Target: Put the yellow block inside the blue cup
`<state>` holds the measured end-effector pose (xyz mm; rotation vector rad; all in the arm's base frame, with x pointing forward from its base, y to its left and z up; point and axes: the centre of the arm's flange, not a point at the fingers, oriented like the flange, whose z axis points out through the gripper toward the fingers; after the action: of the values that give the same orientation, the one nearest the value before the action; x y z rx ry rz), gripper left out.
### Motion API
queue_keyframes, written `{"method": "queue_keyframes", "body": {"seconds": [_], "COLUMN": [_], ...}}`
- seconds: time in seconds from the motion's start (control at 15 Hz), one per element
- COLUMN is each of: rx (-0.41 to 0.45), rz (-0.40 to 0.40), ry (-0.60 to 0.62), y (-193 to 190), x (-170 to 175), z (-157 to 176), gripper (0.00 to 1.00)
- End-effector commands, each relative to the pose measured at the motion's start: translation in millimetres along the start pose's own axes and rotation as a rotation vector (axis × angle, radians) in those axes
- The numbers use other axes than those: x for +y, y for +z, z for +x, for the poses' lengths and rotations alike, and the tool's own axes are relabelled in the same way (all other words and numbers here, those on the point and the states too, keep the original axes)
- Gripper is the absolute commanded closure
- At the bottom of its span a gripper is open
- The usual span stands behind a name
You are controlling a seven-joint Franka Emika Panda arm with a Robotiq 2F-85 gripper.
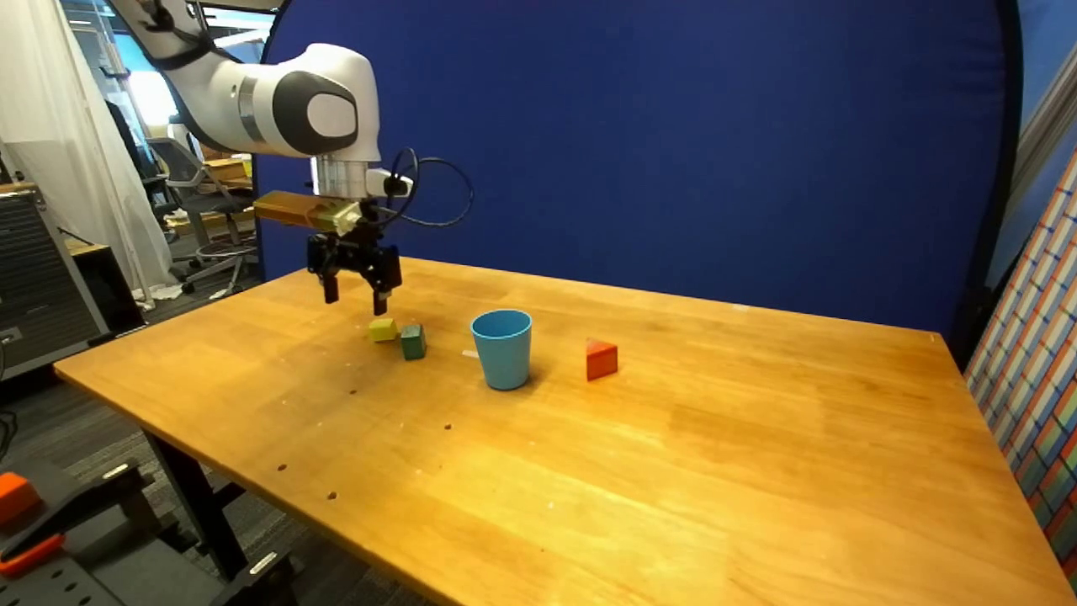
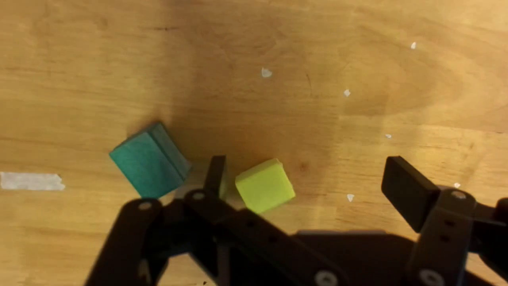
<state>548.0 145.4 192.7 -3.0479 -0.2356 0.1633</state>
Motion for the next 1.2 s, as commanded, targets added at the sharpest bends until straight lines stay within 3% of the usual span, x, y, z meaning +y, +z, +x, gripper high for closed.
{"method": "queue_keyframes", "body": {"seconds": [0.0, 0.4, 0.47, 0.53, 0.8, 1.07, 1.13], "rx": [0.074, 0.129, 0.138, 0.138, 0.135, 0.148, 0.16], "rz": [-0.045, -0.063, -0.068, -0.082, -0.094, -0.123, -0.13], "ry": [-0.02, -0.023, -0.024, -0.031, -0.025, 0.038, 0.063], "y": [9, 36, 40, 43, 46, 16, 5], "x": [-3, 4, 7, 8, 12, 22, 27], "z": [23, 35, 36, 37, 37, 27, 26], "gripper": [0.0, 0.0, 0.25, 0.26, 0.58, 0.86, 0.86]}}
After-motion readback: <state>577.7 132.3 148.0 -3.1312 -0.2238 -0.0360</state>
